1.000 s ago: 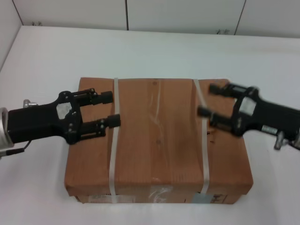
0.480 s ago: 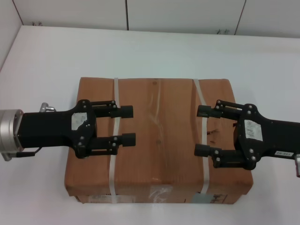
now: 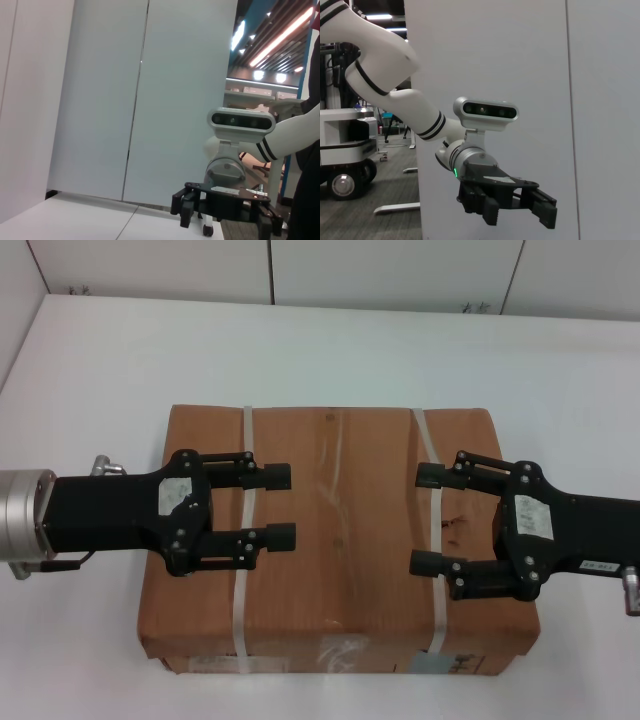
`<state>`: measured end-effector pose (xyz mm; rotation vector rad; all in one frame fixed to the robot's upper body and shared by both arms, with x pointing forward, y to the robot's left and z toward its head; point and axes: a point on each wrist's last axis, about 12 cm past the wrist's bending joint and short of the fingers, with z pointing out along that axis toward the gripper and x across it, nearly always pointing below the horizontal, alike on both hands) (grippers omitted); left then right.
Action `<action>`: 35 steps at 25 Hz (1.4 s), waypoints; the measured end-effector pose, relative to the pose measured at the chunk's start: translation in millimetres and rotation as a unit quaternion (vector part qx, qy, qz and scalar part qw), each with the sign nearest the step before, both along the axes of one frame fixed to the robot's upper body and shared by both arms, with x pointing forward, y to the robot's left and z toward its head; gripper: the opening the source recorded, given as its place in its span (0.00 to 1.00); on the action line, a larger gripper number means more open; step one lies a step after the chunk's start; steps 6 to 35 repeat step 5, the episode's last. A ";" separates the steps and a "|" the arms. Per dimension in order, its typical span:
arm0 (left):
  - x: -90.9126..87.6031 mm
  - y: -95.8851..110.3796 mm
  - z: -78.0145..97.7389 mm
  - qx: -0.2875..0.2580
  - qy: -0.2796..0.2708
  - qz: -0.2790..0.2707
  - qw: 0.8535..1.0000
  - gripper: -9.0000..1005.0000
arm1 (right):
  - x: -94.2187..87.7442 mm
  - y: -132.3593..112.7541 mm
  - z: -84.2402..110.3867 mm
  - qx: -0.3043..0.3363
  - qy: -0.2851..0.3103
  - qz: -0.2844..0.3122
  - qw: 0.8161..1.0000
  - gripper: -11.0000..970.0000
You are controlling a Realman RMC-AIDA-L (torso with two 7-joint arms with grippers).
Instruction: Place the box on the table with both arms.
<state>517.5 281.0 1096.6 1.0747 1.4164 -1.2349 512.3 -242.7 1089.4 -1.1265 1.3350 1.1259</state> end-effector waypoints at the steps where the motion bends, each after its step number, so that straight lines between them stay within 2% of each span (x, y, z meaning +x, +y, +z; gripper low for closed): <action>1: 0.0 -0.1 0.0 0.000 0.000 0.000 1.000 0.66 | 0.2 0.1 -0.1 0.000 0.000 -0.001 1.000 0.91; 35: 0.1 0.2 0.2 0.000 0.001 0.000 1.000 0.66 | 1.8 -0.7 -0.5 -0.002 0.000 -0.009 1.000 0.91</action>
